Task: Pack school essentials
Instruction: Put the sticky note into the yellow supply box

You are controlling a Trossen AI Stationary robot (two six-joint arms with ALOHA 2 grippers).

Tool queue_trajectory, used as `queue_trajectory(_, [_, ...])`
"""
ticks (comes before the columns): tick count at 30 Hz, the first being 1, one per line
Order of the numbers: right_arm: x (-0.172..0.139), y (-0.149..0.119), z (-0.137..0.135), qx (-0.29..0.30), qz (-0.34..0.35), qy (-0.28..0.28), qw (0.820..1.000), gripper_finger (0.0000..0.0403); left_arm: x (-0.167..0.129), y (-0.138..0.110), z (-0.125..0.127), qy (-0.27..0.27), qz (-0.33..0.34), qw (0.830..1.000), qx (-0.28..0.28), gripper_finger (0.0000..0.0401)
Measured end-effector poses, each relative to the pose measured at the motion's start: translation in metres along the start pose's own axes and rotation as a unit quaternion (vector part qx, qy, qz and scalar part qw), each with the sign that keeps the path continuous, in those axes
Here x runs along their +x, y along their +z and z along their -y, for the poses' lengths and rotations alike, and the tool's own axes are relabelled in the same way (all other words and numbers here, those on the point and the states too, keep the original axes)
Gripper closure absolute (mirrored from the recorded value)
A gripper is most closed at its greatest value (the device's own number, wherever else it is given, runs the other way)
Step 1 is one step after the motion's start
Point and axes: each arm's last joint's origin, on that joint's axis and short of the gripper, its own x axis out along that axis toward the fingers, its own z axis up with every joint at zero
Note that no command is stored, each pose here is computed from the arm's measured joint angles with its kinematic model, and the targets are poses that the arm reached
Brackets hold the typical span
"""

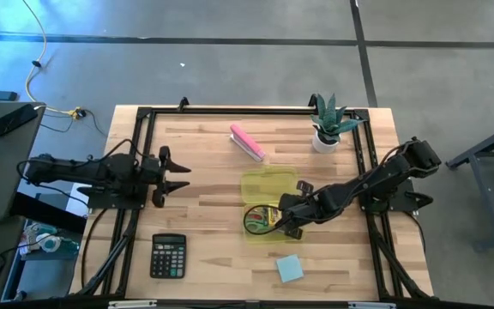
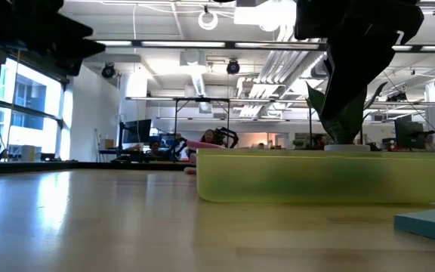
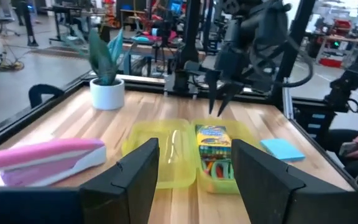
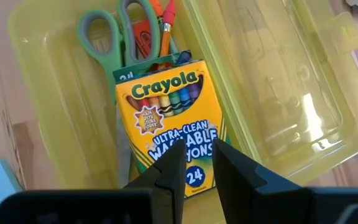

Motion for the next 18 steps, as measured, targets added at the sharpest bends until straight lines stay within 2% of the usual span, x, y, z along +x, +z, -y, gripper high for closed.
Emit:
queue_trajectory(10, [0.0,0.0,0.0,0.0,0.0,0.0,1.0,0.0334,0.001,-0.034,-0.003,-0.003,0.032,0.999,-0.021,0.0213])
queue_trajectory(18, [0.0,0.0,0.0,0.0,0.0,0.0,1.0,0.0334,0.002,-0.04,-0.005,0.012,0.043,0.999,-0.018,0.0213])
